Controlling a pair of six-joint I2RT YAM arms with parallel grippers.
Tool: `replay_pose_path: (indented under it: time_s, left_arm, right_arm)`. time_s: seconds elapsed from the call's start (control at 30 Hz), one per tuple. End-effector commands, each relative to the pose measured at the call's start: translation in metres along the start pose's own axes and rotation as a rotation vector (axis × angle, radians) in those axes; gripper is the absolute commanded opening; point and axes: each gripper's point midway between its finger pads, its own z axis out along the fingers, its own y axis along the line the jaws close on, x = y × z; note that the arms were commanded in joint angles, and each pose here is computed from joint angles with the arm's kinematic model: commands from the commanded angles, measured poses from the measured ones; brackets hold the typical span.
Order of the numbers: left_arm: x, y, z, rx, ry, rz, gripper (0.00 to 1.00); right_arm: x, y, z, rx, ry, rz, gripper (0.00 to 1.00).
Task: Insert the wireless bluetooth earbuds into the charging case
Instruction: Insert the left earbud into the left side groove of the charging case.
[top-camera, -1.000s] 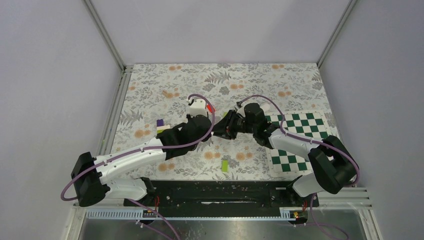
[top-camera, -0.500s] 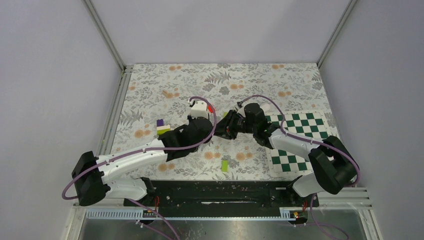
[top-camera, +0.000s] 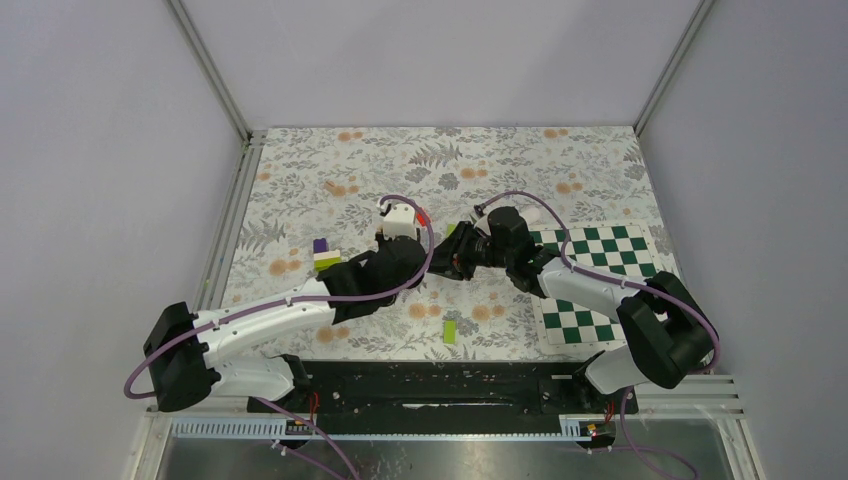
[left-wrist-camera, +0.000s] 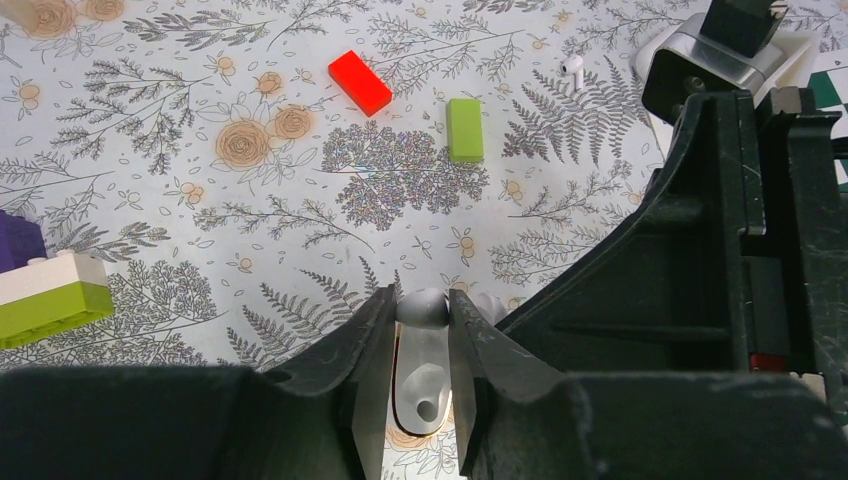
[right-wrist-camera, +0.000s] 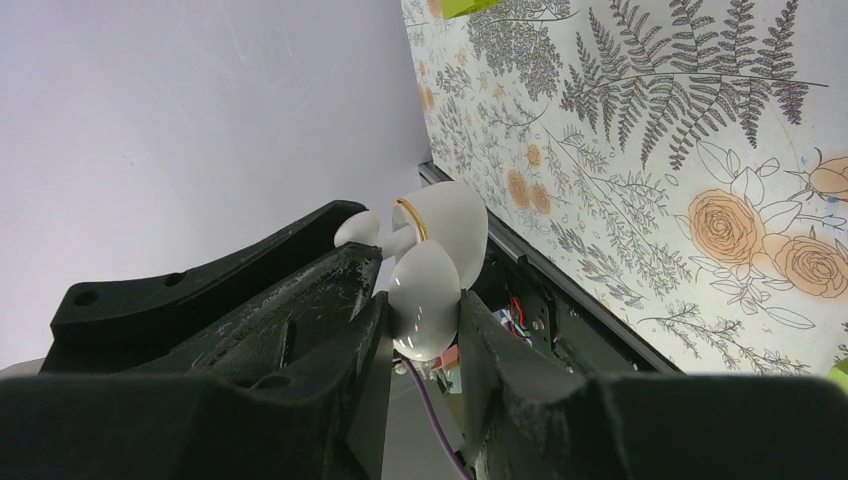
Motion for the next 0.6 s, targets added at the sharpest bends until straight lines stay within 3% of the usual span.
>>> replay_pose_path:
  time_s: [0.0, 0.57]
  left_arm:
    - [-0.0092, -0.0091, -0.0070, 0.025, 0.004, -0.011, 0.27]
    - [-0.0109, -0.0159, -0.0052, 0.032, 0.017, -0.020, 0.33]
  right_arm:
    - [-0.0004, 0.0347, -0.0067, -0.099, -0.012, -0.071, 0.00]
    - [-0.0005, 0.0311, -0.0064, -0.109, -0.018, -0.061, 0.00]
